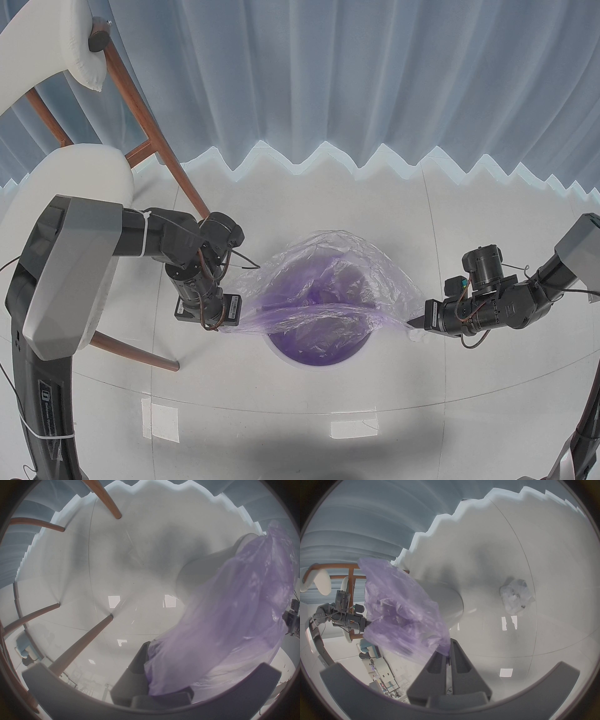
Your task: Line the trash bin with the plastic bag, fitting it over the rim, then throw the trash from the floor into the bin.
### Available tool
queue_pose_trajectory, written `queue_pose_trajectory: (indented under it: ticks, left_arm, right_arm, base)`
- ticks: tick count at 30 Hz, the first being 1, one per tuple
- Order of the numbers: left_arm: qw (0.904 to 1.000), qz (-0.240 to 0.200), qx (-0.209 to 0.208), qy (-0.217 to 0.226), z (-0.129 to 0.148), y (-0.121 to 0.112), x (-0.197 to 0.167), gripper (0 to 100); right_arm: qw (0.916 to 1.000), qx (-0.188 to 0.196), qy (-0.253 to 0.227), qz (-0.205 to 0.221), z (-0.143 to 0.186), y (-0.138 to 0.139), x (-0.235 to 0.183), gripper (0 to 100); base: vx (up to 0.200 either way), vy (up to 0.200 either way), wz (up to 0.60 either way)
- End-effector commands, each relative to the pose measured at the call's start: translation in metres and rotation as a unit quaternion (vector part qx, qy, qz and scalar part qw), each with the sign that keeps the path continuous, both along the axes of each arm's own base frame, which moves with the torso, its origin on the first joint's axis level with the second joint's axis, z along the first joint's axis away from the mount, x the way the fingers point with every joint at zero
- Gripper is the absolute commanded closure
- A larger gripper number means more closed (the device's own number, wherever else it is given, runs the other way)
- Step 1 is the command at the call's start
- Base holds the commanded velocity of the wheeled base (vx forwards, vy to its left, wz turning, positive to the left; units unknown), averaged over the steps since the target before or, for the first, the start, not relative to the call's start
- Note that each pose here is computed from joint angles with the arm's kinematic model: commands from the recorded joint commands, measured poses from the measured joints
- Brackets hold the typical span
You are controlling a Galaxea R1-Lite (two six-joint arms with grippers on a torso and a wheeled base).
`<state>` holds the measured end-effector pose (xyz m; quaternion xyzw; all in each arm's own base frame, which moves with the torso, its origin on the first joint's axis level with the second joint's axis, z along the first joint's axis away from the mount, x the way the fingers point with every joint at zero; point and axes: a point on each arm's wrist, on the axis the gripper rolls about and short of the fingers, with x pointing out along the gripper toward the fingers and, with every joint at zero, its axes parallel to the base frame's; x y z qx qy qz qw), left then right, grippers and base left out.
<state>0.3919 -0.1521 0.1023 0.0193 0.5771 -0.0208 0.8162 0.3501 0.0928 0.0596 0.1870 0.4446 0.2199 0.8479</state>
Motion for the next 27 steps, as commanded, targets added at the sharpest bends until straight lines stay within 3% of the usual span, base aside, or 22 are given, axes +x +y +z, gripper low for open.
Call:
queue_pose_trajectory:
  ticks: [1,4,12,25,27]
  left_arm:
    - [0.9994,-0.016,-0.010,-0.029,0.014,0.003,-0.022,100]
    - [0.9968,-0.054,-0.005,-0.058,0.002,0.007,-0.037,100]
    - [0.9913,-0.099,0.000,-0.087,-0.039,0.005,-0.060,100]
    - [0.9840,-0.150,-0.002,-0.097,-0.045,0.020,-0.061,100]
    - [0.9735,-0.195,0.010,-0.119,-0.052,0.033,-0.056,100]
  right_arm:
    - [0.9999,-0.001,0.000,0.012,0.011,0.002,-0.026,100]
    - [0.9995,-0.015,0.006,0.026,0.009,-0.002,-0.044,100]
    - [0.9963,-0.044,0.029,0.067,-0.008,0.001,-0.066,100]
    - [0.9932,-0.072,0.052,0.075,-0.032,0.005,-0.070,100]
    - [0.9931,-0.083,0.051,0.066,-0.041,0.004,-0.068,100]
  base:
    - [0.000,0.000,0.00]
    - [0.000,0.000,0.00]
    - [0.000,0.000,0.00]
    - [0.000,0.000,0.00]
    - [0.000,0.000,0.00]
